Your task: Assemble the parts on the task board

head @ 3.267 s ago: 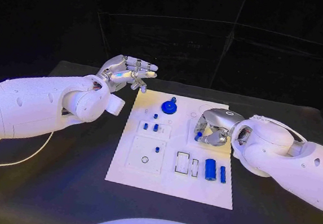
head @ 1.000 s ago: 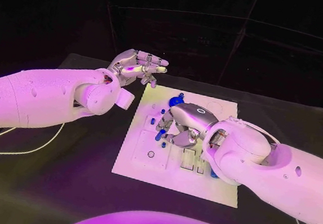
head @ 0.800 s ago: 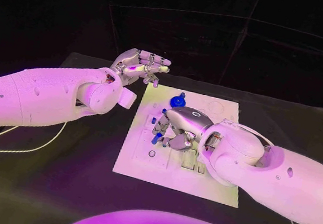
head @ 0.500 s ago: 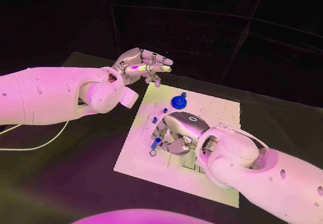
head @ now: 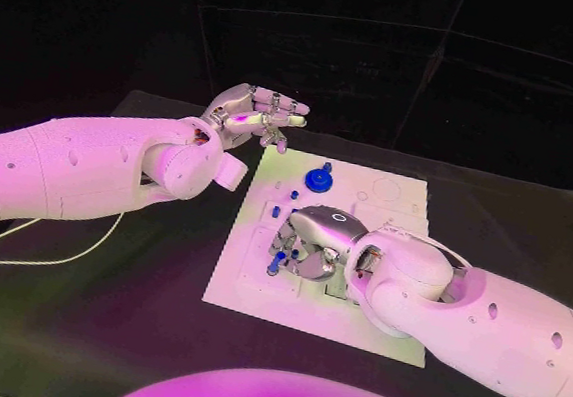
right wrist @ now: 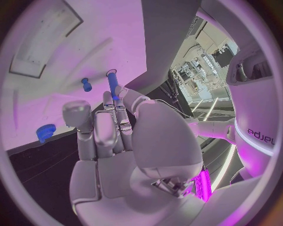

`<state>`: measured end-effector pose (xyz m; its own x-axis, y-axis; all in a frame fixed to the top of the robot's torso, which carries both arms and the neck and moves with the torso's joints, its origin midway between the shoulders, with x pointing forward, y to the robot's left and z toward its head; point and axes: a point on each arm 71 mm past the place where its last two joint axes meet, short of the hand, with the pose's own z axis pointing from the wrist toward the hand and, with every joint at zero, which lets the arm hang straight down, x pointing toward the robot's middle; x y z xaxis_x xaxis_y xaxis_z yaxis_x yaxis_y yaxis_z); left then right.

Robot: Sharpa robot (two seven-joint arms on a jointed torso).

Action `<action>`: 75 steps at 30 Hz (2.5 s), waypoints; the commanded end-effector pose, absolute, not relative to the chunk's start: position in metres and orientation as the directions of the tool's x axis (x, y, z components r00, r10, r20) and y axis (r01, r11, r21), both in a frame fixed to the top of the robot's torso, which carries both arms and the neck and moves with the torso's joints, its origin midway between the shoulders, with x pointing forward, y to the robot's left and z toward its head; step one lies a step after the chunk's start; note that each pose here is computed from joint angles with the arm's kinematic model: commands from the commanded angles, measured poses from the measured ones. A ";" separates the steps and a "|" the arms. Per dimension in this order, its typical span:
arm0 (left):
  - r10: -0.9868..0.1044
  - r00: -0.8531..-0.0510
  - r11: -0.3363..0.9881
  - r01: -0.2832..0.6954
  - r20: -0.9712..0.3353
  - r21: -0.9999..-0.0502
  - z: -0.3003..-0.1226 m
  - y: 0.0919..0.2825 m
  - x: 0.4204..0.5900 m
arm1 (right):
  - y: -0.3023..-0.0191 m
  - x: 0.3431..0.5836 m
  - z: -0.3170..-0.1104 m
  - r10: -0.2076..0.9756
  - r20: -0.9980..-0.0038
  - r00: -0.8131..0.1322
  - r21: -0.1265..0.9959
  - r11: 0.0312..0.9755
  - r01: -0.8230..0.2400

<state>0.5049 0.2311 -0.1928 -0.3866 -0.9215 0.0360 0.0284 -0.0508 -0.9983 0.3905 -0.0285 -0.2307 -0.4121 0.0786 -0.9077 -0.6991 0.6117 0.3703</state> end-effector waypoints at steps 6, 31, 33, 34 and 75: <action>-0.917 -0.397 -0.059 0.030 0.042 -0.998 -0.192 0.230 0.505 | -0.026 0.389 -0.231 0.060 -0.910 -0.410 0.362 0.598 -0.715; -0.917 -0.398 -0.059 0.028 0.043 -0.998 -0.192 0.230 0.505 | -0.023 0.392 -0.236 0.011 -0.919 -0.394 0.314 0.626 -0.714; -0.917 -0.398 -0.059 0.028 0.043 -0.998 -0.192 0.230 0.505 | -0.022 0.392 -0.236 0.008 -0.919 -0.395 0.313 0.624 -0.716; -0.917 -0.397 -0.058 0.028 0.042 -0.998 -0.192 0.230 0.505 | -0.022 0.391 -0.236 0.006 -0.918 -0.396 0.313 0.623 -0.717; -0.917 -0.396 -0.056 0.024 0.042 -0.998 -0.193 0.233 0.506 | -0.046 0.382 -0.226 0.221 -0.899 -0.379 0.432 0.596 -0.677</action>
